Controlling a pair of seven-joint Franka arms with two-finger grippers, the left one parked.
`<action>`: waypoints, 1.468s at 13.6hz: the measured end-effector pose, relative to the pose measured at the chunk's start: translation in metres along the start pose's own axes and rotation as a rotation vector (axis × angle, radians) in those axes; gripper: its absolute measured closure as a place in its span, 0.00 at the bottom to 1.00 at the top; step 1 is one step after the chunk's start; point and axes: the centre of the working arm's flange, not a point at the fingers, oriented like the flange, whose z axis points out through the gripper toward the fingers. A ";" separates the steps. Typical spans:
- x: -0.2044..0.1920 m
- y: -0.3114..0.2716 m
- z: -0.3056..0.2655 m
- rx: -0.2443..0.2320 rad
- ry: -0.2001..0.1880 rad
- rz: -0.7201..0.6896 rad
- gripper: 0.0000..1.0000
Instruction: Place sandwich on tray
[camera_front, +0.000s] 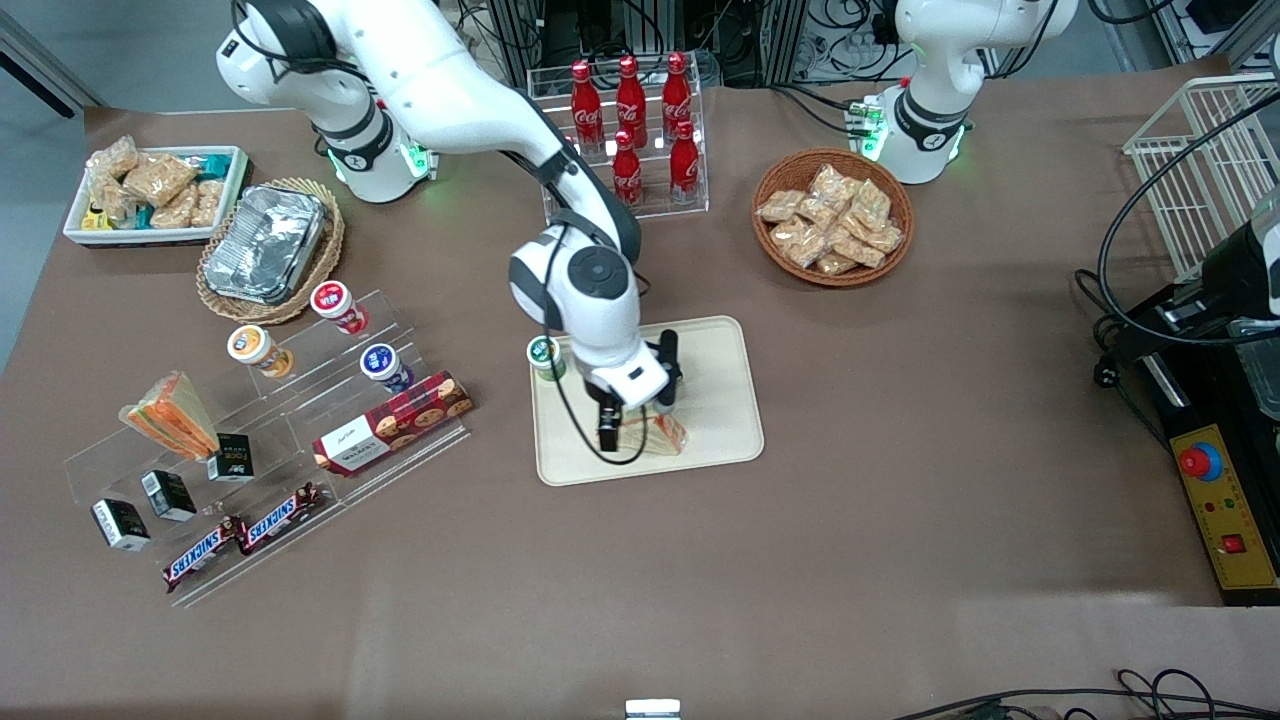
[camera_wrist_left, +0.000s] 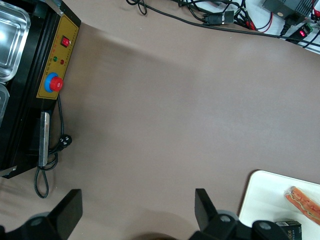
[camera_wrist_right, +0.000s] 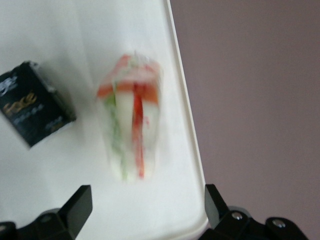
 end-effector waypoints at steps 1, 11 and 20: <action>-0.020 0.015 -0.024 0.039 -0.026 0.048 0.00; -0.314 0.160 -0.139 0.162 -0.168 0.522 0.00; -0.434 0.156 -0.205 0.236 -0.221 1.108 0.00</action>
